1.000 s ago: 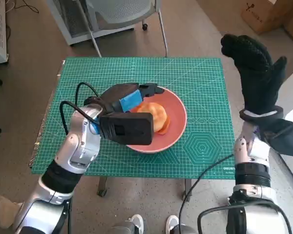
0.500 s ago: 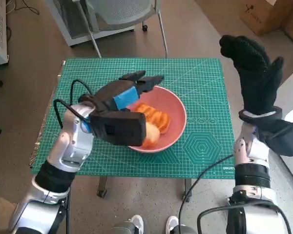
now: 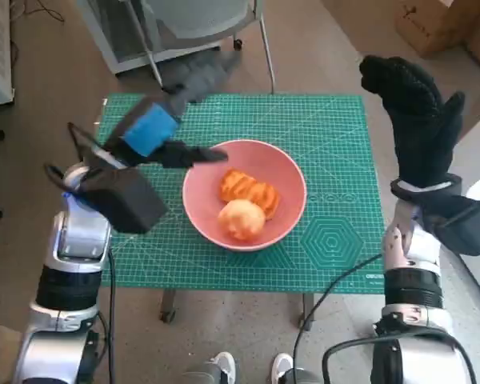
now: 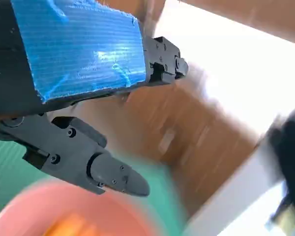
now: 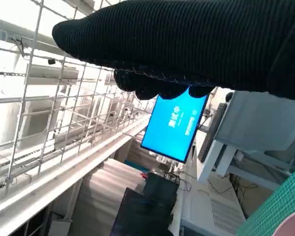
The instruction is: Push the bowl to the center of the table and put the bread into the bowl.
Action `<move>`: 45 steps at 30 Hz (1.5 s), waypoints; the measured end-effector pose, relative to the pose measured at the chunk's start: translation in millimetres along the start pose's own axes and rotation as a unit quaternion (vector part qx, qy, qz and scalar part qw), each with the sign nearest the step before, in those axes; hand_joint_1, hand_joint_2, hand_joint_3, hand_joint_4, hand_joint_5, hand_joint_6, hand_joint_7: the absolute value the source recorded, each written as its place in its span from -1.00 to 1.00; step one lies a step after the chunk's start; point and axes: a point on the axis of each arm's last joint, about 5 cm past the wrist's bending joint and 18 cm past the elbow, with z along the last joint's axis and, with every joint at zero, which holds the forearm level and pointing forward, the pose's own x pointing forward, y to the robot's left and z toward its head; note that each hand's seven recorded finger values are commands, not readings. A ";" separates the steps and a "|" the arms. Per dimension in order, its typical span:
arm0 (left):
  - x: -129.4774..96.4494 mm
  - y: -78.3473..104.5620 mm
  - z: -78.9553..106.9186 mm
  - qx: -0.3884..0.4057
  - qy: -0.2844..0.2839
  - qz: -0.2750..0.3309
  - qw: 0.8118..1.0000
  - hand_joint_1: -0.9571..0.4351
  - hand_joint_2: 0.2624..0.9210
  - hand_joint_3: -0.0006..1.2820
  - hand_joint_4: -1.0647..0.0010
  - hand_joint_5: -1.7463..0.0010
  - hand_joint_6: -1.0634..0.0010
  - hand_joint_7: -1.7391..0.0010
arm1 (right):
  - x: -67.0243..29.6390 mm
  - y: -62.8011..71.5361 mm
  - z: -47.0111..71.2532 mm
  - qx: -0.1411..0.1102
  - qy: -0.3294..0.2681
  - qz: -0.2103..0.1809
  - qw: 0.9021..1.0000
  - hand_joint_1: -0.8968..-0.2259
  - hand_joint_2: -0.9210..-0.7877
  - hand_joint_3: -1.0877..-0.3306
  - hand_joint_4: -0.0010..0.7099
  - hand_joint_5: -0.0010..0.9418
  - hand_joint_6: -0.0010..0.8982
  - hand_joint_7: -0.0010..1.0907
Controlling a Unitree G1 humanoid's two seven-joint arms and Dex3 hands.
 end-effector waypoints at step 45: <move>-44.5 -7.5 -7.2 -0.236 0.016 0.107 0.966 -0.65 1.00 -0.31 0.87 0.98 1.00 0.61 | 23.2 14.1 9.7 0.026 0.000 0.038 0.999 -0.15 -1.00 0.38 -0.17 -1.00 -0.07 -0.98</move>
